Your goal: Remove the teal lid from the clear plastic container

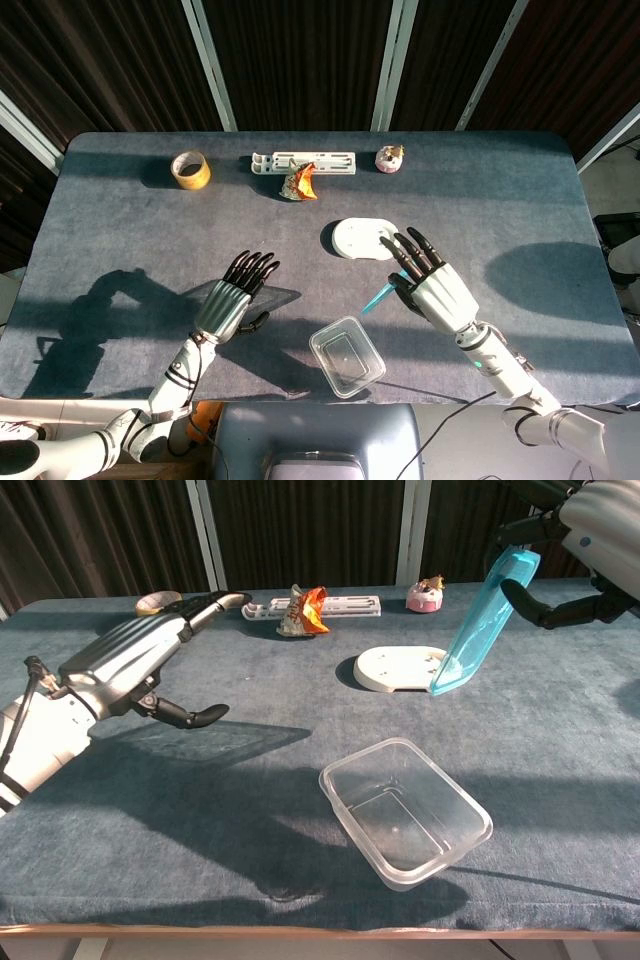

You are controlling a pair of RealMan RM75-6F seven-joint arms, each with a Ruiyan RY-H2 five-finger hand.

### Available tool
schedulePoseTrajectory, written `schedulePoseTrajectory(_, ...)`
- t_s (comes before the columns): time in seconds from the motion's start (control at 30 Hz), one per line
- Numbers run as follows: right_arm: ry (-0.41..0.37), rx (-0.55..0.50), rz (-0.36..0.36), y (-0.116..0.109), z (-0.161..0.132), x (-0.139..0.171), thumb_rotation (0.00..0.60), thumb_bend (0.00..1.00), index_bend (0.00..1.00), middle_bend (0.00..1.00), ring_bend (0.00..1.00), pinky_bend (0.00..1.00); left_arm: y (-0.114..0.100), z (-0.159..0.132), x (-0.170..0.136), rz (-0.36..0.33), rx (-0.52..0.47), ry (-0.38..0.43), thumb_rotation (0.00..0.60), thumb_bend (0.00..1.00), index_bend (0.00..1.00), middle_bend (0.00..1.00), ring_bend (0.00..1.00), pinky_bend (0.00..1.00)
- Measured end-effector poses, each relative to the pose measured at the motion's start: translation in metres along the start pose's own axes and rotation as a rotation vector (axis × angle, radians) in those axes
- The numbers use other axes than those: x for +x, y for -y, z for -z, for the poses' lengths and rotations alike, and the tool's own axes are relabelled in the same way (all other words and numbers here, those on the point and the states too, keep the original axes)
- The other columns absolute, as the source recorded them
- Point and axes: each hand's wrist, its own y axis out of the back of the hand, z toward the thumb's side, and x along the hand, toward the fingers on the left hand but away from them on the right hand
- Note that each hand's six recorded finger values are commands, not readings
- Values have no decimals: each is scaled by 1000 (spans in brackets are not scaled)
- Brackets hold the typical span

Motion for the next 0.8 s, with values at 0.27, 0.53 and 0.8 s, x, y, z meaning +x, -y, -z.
schedulePoseTrajectory(0.27, 34, 110, -46, 13, 30, 18, 600, 640, 757, 66, 0, 0, -6, 43, -29, 39, 17, -87, 600, 250, 0, 0, 0, 0)
schedulePoseTrajectory(0.53, 47, 172, -209, 58, 40, 40, 600, 639, 699, 66, 0, 0, 4, 97, -62, 123, 42, -217, 600, 249, 0, 0, 0, 0)
schedulePoseTrajectory(0.8, 79, 171, -298, 79, 42, 43, 600, 527, 184, 0, 0, 0, 10, 98, -68, 134, 35, -212, 600, 250, 0, 0, 0, 0)
